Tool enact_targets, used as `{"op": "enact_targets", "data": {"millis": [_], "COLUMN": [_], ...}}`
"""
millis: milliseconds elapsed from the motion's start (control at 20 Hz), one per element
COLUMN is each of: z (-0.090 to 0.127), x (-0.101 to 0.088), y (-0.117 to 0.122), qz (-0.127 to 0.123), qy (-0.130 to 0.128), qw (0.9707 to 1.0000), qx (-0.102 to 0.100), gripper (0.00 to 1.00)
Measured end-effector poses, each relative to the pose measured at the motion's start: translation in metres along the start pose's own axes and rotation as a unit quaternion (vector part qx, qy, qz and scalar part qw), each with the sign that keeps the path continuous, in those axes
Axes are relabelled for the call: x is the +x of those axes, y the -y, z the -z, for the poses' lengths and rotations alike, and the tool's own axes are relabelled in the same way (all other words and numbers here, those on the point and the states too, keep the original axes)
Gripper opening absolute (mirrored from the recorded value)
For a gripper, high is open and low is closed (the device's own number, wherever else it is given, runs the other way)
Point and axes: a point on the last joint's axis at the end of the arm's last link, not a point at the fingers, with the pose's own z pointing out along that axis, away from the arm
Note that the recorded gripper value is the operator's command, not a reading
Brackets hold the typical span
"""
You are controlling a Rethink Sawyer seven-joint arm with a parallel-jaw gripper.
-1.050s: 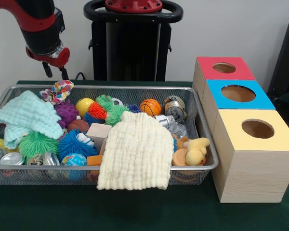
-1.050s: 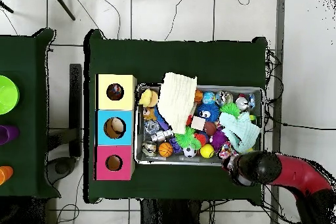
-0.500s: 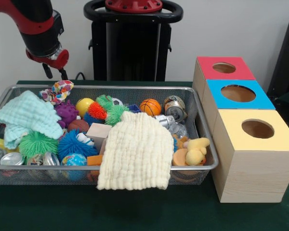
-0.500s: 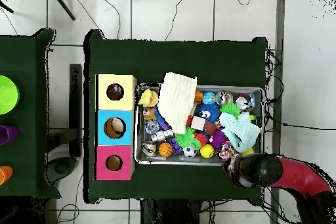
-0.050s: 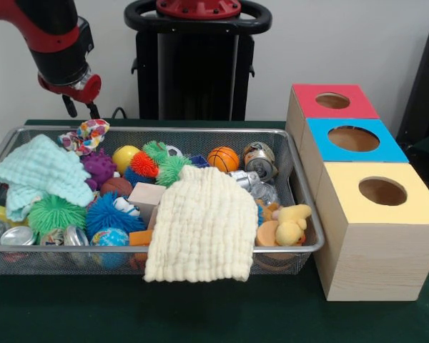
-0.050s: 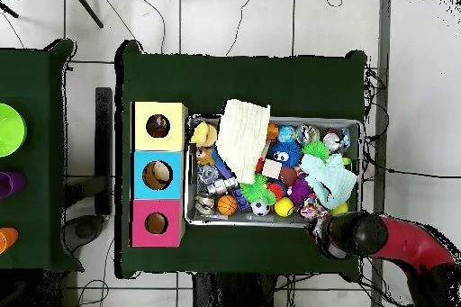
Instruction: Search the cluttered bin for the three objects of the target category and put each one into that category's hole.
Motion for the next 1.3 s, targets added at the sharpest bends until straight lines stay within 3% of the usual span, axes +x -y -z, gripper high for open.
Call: {"op": "enact_targets", "data": {"millis": [1300], "z": [0.0061], "x": [-0.0021], "y": [-0.0085], "qz": [0.009], "qy": [0.006], "qw": [0.9999], "qx": [0.006], "gripper": [1.0]}}
